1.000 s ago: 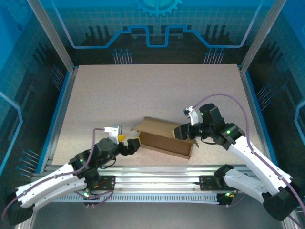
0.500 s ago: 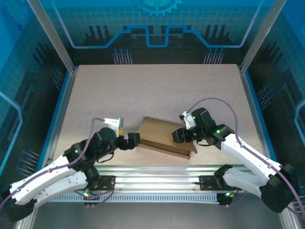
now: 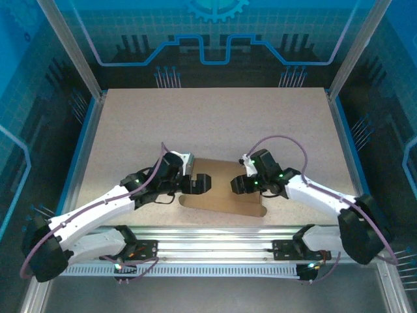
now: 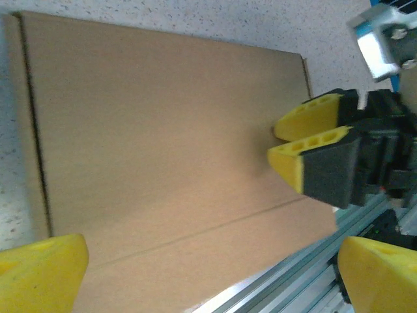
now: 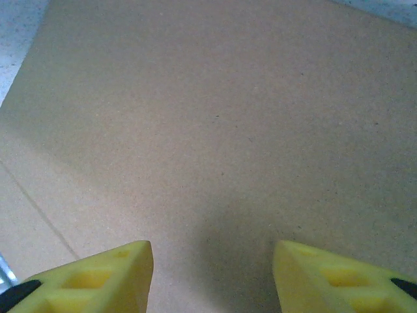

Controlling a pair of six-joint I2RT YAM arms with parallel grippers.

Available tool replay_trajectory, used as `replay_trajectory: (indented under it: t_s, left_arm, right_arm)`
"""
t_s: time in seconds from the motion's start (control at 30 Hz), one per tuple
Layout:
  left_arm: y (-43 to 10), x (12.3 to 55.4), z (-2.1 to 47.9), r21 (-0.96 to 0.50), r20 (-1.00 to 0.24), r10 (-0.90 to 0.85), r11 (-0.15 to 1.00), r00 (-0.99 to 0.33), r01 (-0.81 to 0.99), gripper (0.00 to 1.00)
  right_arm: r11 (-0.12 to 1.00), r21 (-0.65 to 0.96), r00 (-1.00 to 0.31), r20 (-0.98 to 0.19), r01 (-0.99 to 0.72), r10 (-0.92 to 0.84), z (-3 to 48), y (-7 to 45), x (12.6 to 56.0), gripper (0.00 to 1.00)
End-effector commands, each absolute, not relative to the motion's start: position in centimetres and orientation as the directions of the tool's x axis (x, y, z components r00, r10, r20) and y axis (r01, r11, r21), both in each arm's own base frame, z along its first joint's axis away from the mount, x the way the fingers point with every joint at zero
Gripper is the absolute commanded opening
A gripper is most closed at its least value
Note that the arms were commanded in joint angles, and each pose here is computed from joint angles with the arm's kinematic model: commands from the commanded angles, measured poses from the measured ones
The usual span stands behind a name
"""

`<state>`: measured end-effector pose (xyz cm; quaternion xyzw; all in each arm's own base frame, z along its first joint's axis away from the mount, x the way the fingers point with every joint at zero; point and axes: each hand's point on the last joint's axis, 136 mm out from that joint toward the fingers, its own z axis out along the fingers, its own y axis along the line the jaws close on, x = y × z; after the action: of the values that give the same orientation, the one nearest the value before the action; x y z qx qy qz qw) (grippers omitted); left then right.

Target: Fold the paper box

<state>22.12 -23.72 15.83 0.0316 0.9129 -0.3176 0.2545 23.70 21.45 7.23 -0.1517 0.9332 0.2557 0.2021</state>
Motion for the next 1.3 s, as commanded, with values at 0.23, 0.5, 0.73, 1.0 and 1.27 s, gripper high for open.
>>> replay_trajectory:
  t_s: [0.23,0.5,0.73,1.0,1.27]
  left_arm:
    - [-22.6,24.3,15.3,-0.591,-0.465,-0.285,0.805,-0.838,0.054,0.99]
    - [-21.4,24.9,15.3,-0.560,-0.479,-0.268,0.827,-0.836,0.056,1.00]
    - [-20.3,24.0,15.1,-0.452,-0.508,-0.099,0.876,-0.855,0.167,0.99]
    - [-17.7,25.1,12.6,-0.404,-0.493,-0.133,0.910,-0.860,0.092,0.99]
    - [-18.1,27.0,11.1,-0.449,-0.459,-0.181,0.892,-0.870,0.052,0.99]
  right_arm:
    - [0.830,0.354,-0.833,-0.509,-0.432,-0.216,6.3,22.9,29.7,0.54]
    - [0.831,0.353,-0.788,-0.596,-0.429,-0.154,10.9,23.0,31.1,0.91]
    - [0.878,0.344,-0.797,-0.600,-0.332,-0.066,11.7,19.9,28.5,1.00]
    - [0.924,0.295,-0.845,-0.532,-0.243,-0.053,10.6,15.7,25.5,1.00]
    - [0.925,0.348,-0.875,-0.482,-0.153,0.037,9.0,13.6,24.8,1.00]
